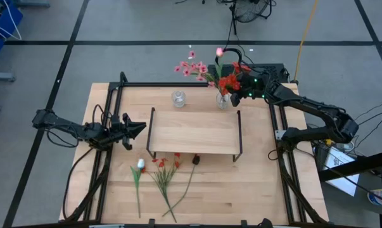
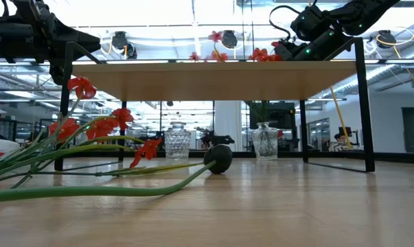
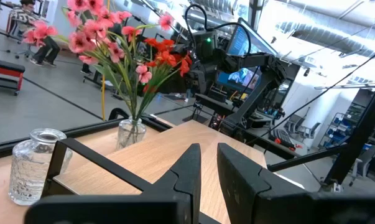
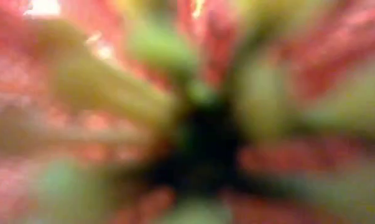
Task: Pick and place flowers into a vace then onto a shelf
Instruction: Put the right orange flowers into the right transparent flower vase
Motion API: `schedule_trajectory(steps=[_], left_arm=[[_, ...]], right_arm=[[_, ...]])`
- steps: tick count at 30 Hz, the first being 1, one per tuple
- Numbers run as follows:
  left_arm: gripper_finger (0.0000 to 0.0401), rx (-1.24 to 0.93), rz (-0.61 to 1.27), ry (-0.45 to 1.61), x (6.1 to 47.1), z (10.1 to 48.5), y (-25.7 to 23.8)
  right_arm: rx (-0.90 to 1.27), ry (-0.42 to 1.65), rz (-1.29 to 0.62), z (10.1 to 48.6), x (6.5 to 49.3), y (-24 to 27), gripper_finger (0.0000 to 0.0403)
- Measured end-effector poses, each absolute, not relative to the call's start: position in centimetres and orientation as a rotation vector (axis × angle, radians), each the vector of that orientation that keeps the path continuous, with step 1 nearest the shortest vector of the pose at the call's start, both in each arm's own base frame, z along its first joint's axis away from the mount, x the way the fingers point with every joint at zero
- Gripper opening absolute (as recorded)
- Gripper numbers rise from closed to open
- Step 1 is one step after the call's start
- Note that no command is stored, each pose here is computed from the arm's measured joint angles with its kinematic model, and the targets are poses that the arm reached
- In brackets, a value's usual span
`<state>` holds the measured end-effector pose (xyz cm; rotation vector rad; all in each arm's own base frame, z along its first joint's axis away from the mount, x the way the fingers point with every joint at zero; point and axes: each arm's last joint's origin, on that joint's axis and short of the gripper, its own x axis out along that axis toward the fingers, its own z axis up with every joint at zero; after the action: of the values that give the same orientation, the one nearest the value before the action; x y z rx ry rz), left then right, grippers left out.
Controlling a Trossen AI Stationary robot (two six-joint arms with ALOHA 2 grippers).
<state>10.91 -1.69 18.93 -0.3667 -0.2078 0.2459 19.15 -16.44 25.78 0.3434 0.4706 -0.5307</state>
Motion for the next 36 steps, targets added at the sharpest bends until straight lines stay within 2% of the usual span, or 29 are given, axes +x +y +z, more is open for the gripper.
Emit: schedule_trajectory(steps=[10,16,25,36], left_arm=[[0.0058,-0.367,0.246,-0.208,10.9,18.9,-1.7],[0.0058,-0.367,0.245,-0.208,10.9,18.9,-1.7],[0.0058,-0.367,0.246,-0.208,10.9,18.9,-1.7],[0.0058,-0.367,0.245,-0.208,10.9,18.9,-1.7]], right_arm=[[0.339,0.491,-0.558,25.6,19.0,-16.5,0.0166],[0.365,0.511,-0.561,25.5,18.9,-16.3,0.0199],[0.361,0.408,-0.568,27.1,18.5,-15.9,0.0199],[0.412,0.540,-0.570,26.2,17.7,-15.2,0.0199]])
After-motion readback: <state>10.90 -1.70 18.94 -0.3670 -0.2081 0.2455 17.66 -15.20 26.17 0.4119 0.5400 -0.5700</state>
